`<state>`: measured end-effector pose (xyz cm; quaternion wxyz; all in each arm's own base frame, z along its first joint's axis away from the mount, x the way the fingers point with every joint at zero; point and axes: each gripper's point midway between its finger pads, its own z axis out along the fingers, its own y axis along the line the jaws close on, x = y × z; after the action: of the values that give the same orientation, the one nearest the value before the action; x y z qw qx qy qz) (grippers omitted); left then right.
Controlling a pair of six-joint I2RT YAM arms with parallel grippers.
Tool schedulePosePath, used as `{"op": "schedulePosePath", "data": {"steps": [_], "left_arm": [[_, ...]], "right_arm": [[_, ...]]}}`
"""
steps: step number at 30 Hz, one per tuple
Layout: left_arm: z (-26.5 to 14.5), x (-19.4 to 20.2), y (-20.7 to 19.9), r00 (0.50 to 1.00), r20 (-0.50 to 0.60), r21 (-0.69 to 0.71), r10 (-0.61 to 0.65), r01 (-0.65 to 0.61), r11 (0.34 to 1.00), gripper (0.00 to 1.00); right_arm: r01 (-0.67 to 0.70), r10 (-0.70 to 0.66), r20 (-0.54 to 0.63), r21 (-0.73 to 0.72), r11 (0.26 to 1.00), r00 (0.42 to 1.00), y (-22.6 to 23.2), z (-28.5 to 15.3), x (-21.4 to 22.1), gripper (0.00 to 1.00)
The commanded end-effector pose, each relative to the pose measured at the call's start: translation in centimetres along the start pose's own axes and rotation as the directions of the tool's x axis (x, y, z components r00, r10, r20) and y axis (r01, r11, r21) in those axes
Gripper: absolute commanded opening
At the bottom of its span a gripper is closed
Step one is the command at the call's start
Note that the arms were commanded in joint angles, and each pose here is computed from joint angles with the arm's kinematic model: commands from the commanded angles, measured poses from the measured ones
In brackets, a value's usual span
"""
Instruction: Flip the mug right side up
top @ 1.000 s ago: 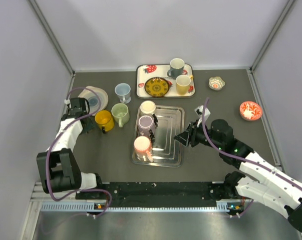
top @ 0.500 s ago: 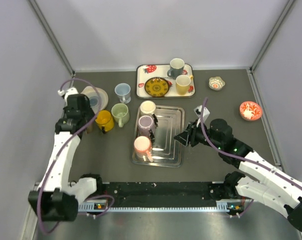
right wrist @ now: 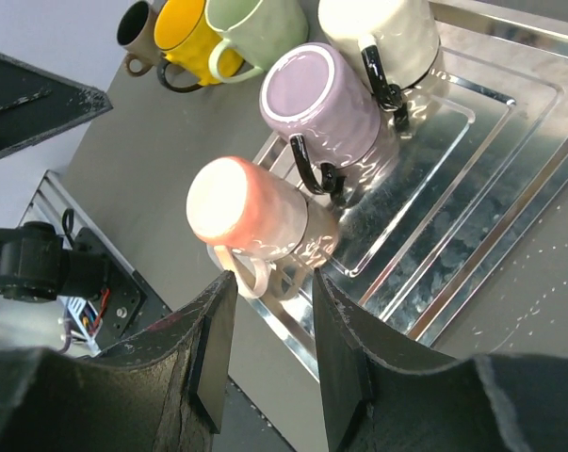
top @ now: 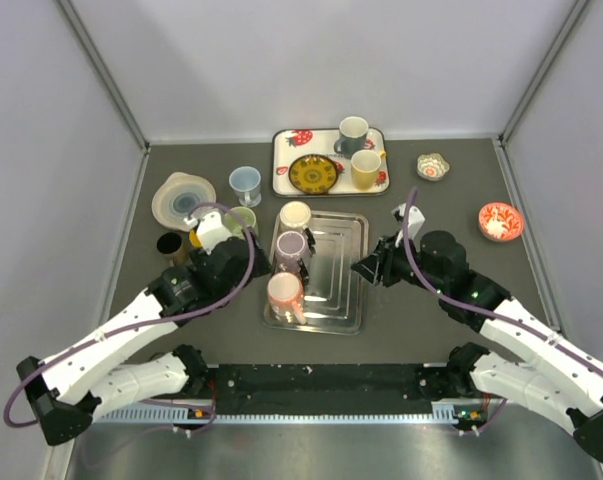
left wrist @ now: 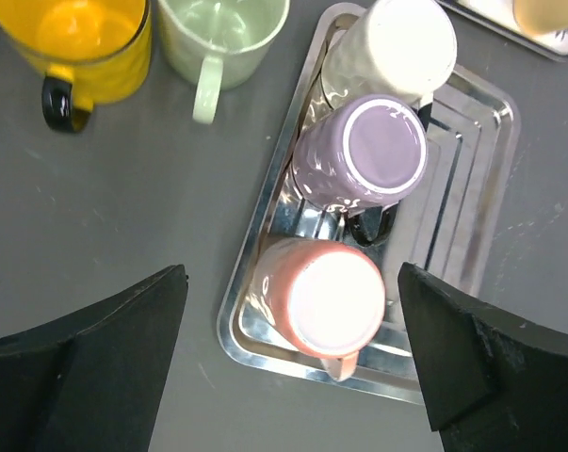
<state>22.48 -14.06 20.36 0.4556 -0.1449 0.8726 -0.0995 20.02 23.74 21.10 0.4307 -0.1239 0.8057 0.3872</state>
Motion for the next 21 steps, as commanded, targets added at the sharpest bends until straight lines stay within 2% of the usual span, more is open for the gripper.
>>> {"op": "schedulePosePath", "data": {"steps": [1, 4, 5, 6, 8, 9, 10, 15, 21], "left_arm": [[-1.1, 1.0, 0.0, 0.921, -0.035, 0.03, -0.388, 0.389, 0.921, 0.99], [-0.9, 3.9, 0.2, 0.836, -0.118, -0.03, -0.536, 0.536, 0.843, 0.99], [-1.2, 5.8, 0.9, 0.836, -0.152, -0.094, -0.527, 0.519, 0.85, 0.99], [-1.5, 6.2, 0.5, 0.807, -0.163, -0.124, -0.568, 0.554, 0.823, 0.99], [-2.0, 8.9, 1.0, 0.838, -0.182, -0.22, -0.514, 0.475, 0.852, 0.95], [-2.0, 9.4, 0.3, 0.824, -0.164, -0.261, -0.543, 0.495, 0.829, 0.91], [-2.2, 9.8, 0.4, 0.834, -0.147, -0.281, -0.531, 0.48, 0.831, 0.89], [-2.6, 11.7, -1.7, 0.882, -0.177, -0.333, -0.436, 0.363, 0.87, 0.88], [-1.4, 13.1, -3.0, 0.915, -0.169, -0.395, -0.366, 0.277, 0.876, 0.88]], "right_arm": [[0.042, -0.043, 0.026, 0.019, 0.999, 0.999, 0.6, 0.0, -2.0, 0.38], [0.068, -0.067, -0.028, 0.013, 0.998, 0.997, 0.6, 0.7, -1.5, 0.38], [0.07, -0.069, -0.056, 0.017, 0.997, 0.996, 0.4, 0.9, -0.9, 0.38], [0.08, -0.078, -0.071, 0.021, 0.997, 0.994, 0.3, 1.0, -0.8, 0.38], [0.079, -0.075, -0.1, 0.033, 0.996, 0.992, -0.1, 1.3, -0.3, 0.38], [0.085, -0.081, -0.105, 0.035, 0.996, 0.991, -0.1, 1.4, -0.2, 0.38], [0.085, -0.08, -0.108, 0.04, 0.996, 0.991, -0.3, 1.4, 0.0, 0.38], [0.086, -0.08, -0.109, 0.05, 0.995, 0.991, -0.6, 1.3, 0.2, 0.38], [0.081, -0.078, -0.091, 0.034, 0.996, 0.993, -0.2, 0.6, 0.0, 0.38]]}}
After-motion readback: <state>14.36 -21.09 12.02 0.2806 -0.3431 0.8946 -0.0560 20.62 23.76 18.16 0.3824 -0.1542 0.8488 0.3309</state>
